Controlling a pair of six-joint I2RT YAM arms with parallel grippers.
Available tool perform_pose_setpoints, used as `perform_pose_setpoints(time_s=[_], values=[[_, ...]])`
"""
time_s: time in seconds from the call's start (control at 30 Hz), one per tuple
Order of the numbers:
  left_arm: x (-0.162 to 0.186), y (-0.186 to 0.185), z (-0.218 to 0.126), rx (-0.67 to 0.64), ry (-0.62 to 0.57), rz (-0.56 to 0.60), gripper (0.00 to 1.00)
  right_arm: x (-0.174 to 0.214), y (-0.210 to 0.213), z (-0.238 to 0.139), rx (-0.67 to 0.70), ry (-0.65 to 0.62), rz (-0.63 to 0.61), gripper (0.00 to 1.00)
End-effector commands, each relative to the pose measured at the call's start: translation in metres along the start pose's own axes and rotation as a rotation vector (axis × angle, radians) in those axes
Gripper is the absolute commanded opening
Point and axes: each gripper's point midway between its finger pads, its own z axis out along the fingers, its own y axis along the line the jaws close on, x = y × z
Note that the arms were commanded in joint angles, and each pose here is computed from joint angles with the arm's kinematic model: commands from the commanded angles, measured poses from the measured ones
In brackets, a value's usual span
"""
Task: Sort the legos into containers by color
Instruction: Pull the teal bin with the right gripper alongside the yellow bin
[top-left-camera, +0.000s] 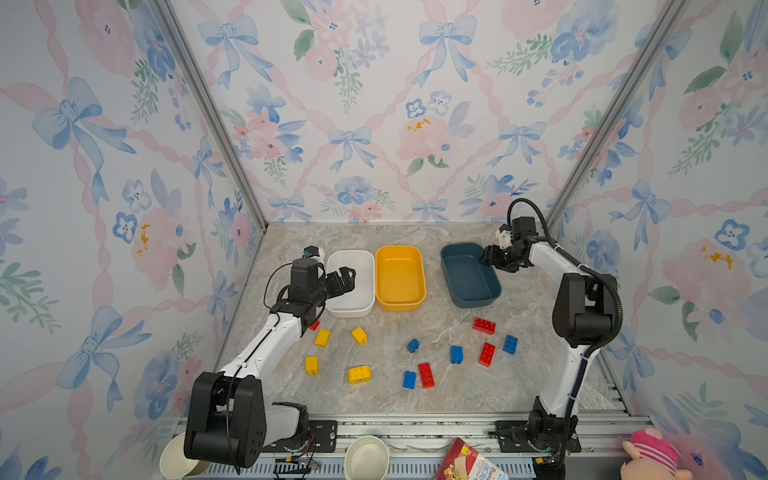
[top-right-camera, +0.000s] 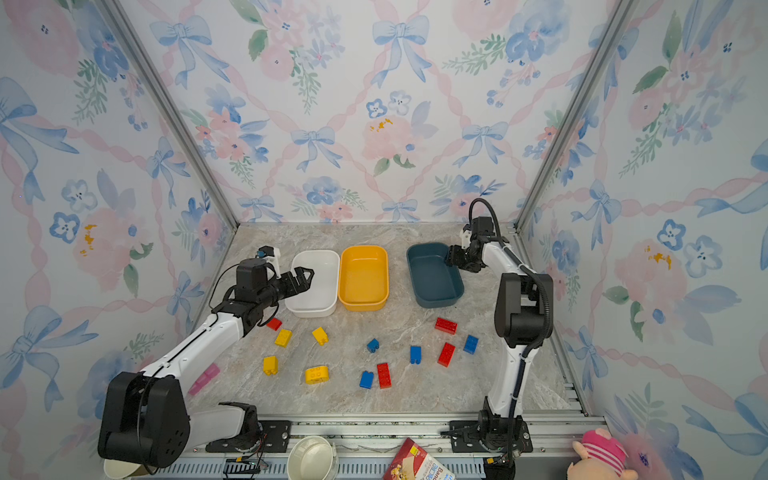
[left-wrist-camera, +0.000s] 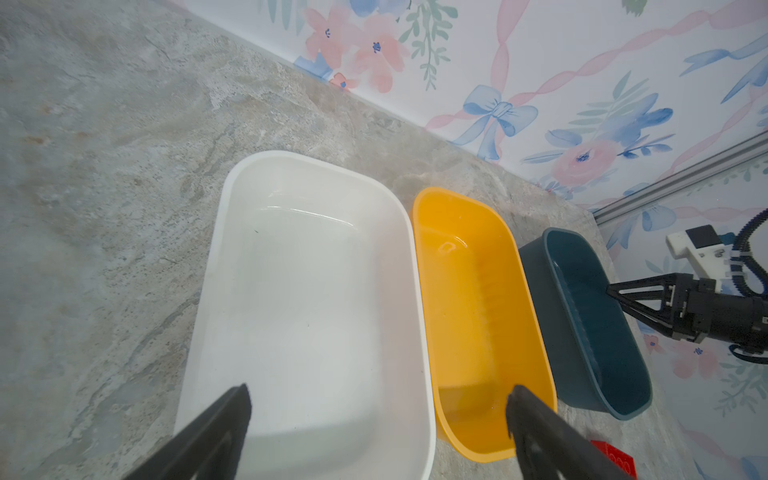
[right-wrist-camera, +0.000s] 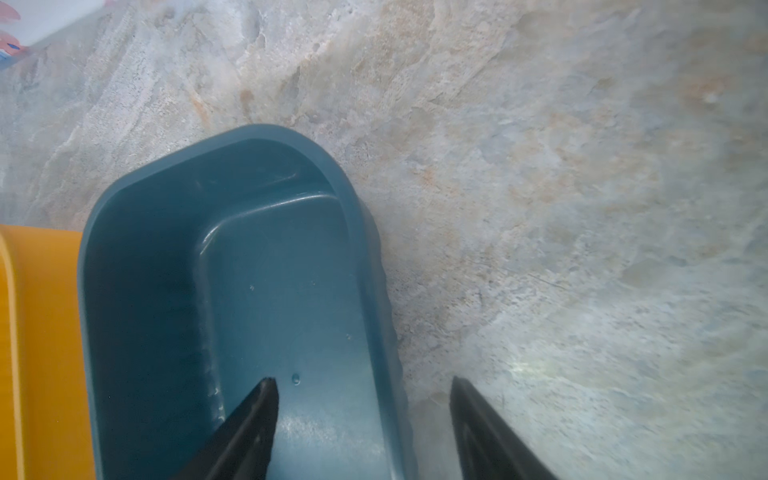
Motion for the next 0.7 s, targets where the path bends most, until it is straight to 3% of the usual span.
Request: perform_pose_setpoints(time_s=[0.0, 0.67], values=[[-0.004, 0.000, -0.004, 0.011, -0.021, 0.014, 0.98, 0.005, 0.018, 0.009, -0.055, 0.012, -0.019, 0.68], [-0.003, 0.005, -0.002, 0.002, -0.013, 0.016, 0.98, 0.027, 0.069, -0.001, -0.109, 0.001, -0.059, 0.67]])
